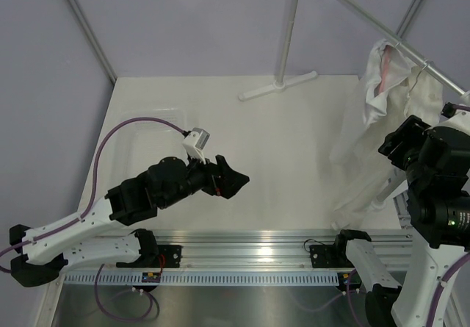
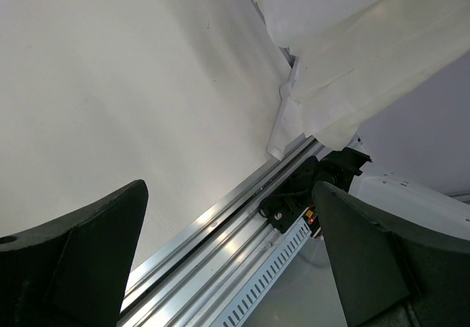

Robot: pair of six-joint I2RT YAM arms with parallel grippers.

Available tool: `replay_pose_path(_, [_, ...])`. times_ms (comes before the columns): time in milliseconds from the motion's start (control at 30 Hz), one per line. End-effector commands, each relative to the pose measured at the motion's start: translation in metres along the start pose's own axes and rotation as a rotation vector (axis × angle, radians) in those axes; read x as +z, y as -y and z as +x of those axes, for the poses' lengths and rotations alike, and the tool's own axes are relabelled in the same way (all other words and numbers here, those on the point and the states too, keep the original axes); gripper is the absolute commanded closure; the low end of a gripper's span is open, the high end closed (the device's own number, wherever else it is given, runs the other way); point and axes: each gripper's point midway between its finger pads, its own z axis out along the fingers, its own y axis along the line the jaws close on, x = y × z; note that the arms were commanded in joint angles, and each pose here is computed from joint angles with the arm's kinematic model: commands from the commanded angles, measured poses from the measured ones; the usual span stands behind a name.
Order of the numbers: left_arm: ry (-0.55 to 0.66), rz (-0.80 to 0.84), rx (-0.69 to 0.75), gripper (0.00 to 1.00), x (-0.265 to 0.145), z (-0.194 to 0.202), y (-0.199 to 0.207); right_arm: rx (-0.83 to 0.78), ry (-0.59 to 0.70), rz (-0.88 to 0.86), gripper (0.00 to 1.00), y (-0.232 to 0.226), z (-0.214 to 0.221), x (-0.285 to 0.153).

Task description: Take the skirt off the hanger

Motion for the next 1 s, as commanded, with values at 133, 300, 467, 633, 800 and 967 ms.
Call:
replay_pose_path(133, [0.026,0.037,-0.003,0.01,0.004,-0.005,0.008,-0.012,0.095,0.0,0.36,-0.006,-0.034,0.006])
replay_pose_path(300, [0.025,0.032,-0.001,0.01,0.004,-0.004,0.007,-0.023,0.068,0.023,0.54,-0.005,-0.03,0.015])
replay_pose_path(467, [0.02,0.033,0.001,0.01,0.003,-0.003,0.007,-0.038,0.031,0.047,0.56,-0.001,-0.018,0.027])
replay_pose_path(633, [0.018,0.03,0.002,0.01,0.003,-0.002,0.006,-0.043,0.035,0.066,0.67,0.002,-0.018,0.027])
replay_pose_path(800, [0.019,0.031,-0.003,0.01,0.004,-0.002,0.006,-0.043,0.062,0.053,1.0,0.002,-0.026,0.018])
replay_pose_path(967, [0.01,0.031,-0.009,0.01,0.006,0.0,0.007,-0.03,0.155,-0.078,1.0,-0.016,-0.041,-0.002])
